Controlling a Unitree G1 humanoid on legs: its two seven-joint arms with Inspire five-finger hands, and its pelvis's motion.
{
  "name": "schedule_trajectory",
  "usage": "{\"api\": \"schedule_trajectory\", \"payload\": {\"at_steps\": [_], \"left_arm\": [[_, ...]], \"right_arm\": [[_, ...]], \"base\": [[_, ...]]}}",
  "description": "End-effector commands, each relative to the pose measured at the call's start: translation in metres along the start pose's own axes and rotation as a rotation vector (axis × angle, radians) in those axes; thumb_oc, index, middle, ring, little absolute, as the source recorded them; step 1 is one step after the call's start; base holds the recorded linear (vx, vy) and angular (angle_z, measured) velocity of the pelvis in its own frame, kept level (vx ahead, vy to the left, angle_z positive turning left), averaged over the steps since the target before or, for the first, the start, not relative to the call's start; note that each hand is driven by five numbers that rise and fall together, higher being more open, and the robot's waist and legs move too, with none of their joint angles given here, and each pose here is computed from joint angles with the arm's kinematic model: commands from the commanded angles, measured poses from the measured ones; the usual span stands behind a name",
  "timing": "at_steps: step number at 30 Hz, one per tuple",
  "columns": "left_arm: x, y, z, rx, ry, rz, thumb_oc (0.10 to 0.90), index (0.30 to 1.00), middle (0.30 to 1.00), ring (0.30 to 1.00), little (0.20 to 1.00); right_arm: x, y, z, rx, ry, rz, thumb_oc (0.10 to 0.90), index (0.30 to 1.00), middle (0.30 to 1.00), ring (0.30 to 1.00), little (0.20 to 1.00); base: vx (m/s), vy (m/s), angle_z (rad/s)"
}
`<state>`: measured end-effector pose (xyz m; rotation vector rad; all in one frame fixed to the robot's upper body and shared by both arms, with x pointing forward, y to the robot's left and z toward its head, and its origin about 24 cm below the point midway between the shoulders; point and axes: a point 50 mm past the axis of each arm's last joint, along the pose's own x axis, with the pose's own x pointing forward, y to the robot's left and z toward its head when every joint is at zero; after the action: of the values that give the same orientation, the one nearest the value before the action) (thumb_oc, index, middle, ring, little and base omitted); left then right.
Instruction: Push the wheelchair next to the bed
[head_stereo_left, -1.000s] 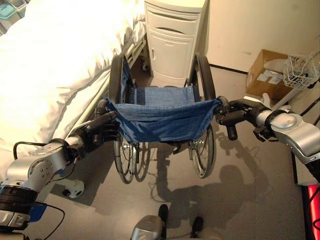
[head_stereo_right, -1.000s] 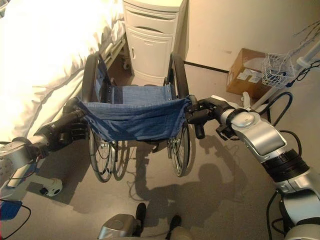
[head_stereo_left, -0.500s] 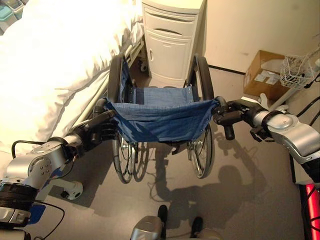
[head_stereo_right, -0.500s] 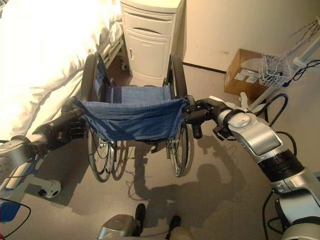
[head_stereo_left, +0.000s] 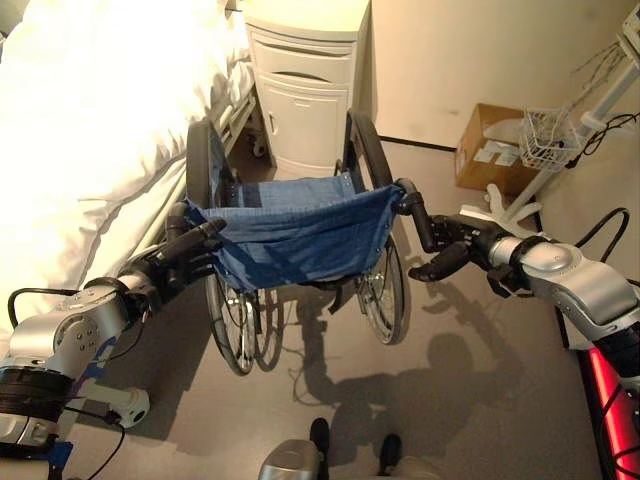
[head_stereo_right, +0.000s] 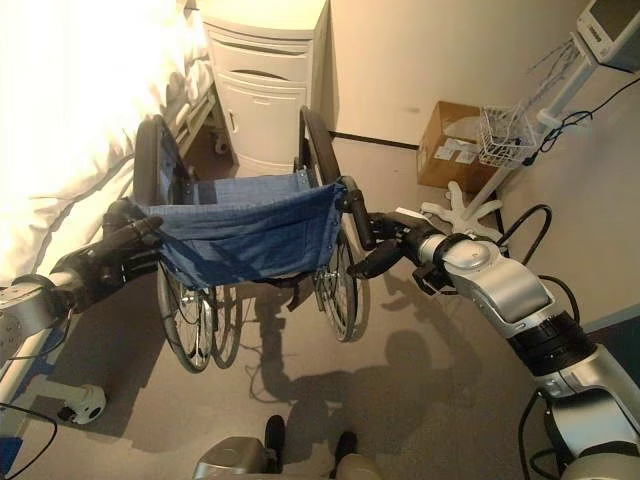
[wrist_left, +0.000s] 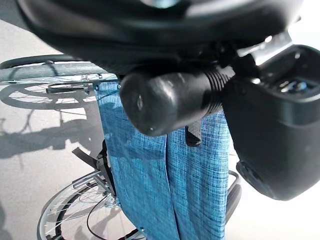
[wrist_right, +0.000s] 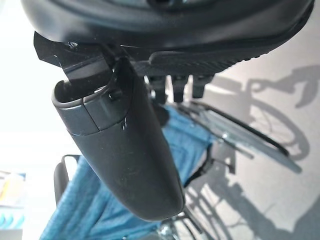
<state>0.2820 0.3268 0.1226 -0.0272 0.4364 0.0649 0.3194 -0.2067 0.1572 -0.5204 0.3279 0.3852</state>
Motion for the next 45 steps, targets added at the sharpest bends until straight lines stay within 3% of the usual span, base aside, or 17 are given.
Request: {"api": "schedule_trajectory", "payload": {"at_steps": [1,12,22,38,44,45], "left_arm": [[-0.015,0.006,0.088,-0.042,-0.468,0.044,0.800,0.900,0.900,0.900,0.900],[-0.064,0.061,0.097,0.102,-0.531,0.351,0.800,0.900,0.900,0.900,0.900],[-0.097,0.078,0.096,0.219,-0.550,0.462,0.800,0.900,0.900,0.900,0.900],[-0.089,0.084,0.069,0.178,-0.419,0.429,0.800,0.900,0.900,0.900,0.900],[-0.076,0.082,0.021,0.124,-0.277,0.379,0.800,0.900,0.900,0.900,0.900],[-0.071,0.078,-0.004,0.058,-0.217,0.357,0.800,0.900,0.900,0.900,0.900]], "right_arm": [[-0.020,-0.031,0.029,0.017,-0.194,-0.163,0.800,0.900,0.900,0.900,0.900],[-0.053,-0.059,-0.006,0.145,-0.178,-0.328,0.800,0.900,0.900,0.900,0.900],[-0.066,-0.063,-0.031,0.215,-0.148,-0.394,0.800,0.900,0.900,0.900,0.900],[-0.066,-0.058,-0.042,0.251,-0.128,-0.402,0.800,0.900,0.900,0.900,0.900],[-0.070,-0.056,-0.074,0.335,-0.064,-0.486,0.800,0.900,0.900,0.900,0.900],[-0.075,-0.056,-0.093,0.363,-0.019,-0.555,0.800,0.900,0.900,0.900,0.900]], "base": [[0.00,0.000,0.00],[-0.02,-0.023,-0.09],[-0.01,-0.008,-0.04],[0.00,0.000,0.04],[0.00,0.000,0.00],[0.00,0.000,0.00]]}}
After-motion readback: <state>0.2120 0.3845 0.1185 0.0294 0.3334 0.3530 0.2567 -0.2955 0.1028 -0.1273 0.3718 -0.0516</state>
